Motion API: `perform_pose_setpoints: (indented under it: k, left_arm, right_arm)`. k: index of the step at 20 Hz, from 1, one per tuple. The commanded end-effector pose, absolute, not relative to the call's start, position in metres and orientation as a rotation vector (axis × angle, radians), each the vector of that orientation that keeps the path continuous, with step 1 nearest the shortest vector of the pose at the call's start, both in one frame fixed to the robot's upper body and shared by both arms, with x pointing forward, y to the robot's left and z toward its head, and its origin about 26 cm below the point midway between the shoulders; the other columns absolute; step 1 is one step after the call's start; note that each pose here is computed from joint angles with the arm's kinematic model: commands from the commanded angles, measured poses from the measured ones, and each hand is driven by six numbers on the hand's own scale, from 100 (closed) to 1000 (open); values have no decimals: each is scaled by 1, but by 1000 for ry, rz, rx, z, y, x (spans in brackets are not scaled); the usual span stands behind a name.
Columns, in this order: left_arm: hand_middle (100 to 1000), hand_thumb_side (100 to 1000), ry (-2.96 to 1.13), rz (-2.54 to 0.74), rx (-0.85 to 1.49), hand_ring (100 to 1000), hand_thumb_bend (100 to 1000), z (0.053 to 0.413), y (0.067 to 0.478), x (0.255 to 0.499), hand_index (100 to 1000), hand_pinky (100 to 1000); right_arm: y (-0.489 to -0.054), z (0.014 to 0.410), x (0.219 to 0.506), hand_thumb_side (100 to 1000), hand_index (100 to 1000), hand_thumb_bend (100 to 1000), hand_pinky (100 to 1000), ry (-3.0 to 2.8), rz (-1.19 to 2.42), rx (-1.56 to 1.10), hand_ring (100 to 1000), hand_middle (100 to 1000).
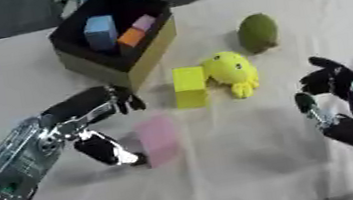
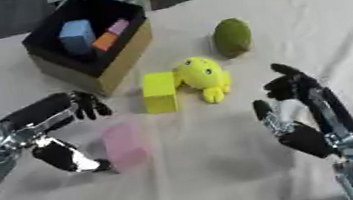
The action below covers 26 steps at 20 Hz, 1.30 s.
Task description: Pick up objects on the table and place them in the box.
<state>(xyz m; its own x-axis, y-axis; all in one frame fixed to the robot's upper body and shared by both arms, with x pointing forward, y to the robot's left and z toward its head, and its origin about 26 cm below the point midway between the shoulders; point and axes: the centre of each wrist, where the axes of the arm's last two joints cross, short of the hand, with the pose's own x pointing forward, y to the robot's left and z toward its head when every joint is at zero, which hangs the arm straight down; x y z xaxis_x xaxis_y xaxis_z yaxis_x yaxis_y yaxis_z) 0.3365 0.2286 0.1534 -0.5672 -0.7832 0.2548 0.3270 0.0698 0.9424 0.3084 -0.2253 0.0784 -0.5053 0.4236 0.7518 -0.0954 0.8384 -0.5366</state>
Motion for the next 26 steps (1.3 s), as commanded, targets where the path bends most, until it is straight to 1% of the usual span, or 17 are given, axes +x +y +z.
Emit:
perform_pose_setpoints:
  k: [1, 8, 11, 20, 22, 26]
  left_arm:
    - [688, 355, -1509, -1667, 481, 685, 679, 161, 224, 338, 789, 663]
    - [625, 283, -1496, -1673, 445, 634, 570, 152, 220, 341, 739, 622]
    - [607, 266, -1491, -1665, 438, 619, 548, 149, 220, 343, 722, 609]
    - [520, 195, -1510, -1611, 449, 543, 419, 143, 222, 347, 631, 536]
    - [505, 183, -1520, -1602, 454, 529, 396, 144, 223, 347, 612, 523]
    - [499, 181, -1546, -1590, 466, 525, 384, 154, 228, 344, 604, 531]
  right_arm:
    - [-227, 84, 309, 540, 927, 311, 714, -2026, 654, -247, 685, 664]
    - [-226, 85, 310, 537, 926, 311, 713, -2032, 651, -243, 683, 661]
    - [-226, 86, 310, 536, 927, 311, 713, -2036, 650, -241, 683, 661]
    - [-225, 86, 310, 536, 927, 308, 713, -2039, 648, -240, 682, 660]
    - [-225, 87, 310, 536, 927, 308, 713, -2040, 646, -240, 682, 660]
    - [-226, 87, 310, 536, 927, 303, 713, -2040, 642, -242, 681, 658]
